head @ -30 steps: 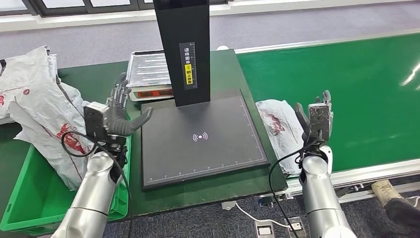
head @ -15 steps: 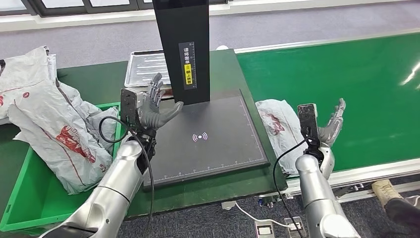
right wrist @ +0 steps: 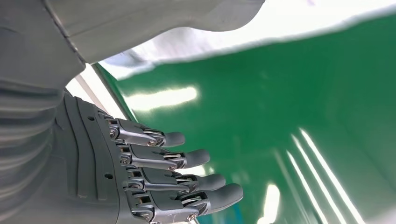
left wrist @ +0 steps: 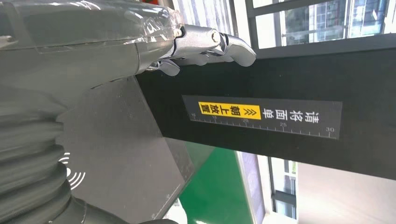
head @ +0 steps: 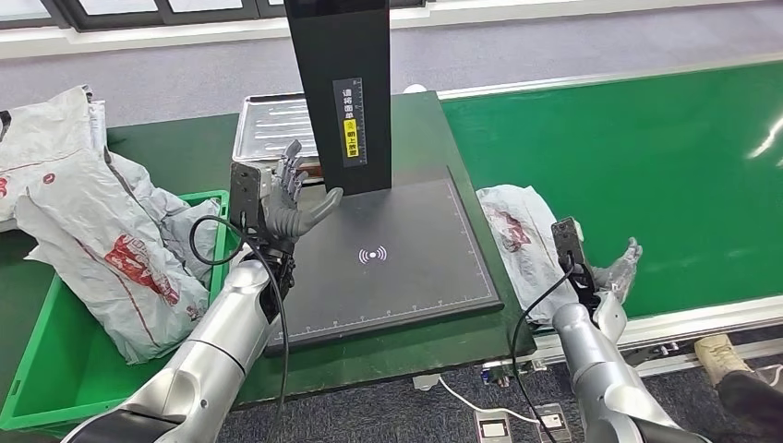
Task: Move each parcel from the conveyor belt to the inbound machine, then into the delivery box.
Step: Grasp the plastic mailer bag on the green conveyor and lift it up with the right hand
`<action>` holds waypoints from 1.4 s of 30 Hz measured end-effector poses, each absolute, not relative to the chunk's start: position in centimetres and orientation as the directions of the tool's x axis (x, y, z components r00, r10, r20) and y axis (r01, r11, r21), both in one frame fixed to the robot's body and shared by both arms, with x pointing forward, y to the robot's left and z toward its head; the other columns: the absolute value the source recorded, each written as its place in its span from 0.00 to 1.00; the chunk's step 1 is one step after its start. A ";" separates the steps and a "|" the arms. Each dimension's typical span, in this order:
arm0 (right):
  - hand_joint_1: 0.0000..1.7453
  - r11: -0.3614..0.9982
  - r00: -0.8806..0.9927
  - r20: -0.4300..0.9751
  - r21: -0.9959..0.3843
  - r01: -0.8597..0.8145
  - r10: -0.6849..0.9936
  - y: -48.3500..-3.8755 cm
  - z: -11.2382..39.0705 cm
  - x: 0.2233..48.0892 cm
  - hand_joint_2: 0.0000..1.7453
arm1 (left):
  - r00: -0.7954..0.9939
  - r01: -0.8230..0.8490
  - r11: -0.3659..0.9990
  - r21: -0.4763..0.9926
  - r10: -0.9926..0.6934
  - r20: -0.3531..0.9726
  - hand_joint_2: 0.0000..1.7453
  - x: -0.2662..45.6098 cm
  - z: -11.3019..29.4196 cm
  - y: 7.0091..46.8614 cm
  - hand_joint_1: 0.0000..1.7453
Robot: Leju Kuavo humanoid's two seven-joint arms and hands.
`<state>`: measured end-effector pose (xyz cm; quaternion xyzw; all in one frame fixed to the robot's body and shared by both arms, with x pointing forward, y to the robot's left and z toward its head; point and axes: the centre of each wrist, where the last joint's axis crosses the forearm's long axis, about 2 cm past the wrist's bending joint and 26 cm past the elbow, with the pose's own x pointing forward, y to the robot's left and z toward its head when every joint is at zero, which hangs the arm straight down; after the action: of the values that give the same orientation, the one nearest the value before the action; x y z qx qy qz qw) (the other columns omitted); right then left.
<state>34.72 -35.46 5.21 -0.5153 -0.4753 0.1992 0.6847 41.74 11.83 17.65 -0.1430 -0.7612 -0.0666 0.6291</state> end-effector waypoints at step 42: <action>1.00 0.487 0.378 0.376 -0.833 -0.263 0.846 -32.9 8.2 39.3 1.00 | -0.157 0.241 0.966 -0.098 0.138 0.978 1.00 41.1 14.9 15.7 0.00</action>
<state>39.30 -32.95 8.20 -0.3481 -0.4192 0.3678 0.7536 41.08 15.72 14.89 -0.1249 -0.7596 -0.0405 0.6370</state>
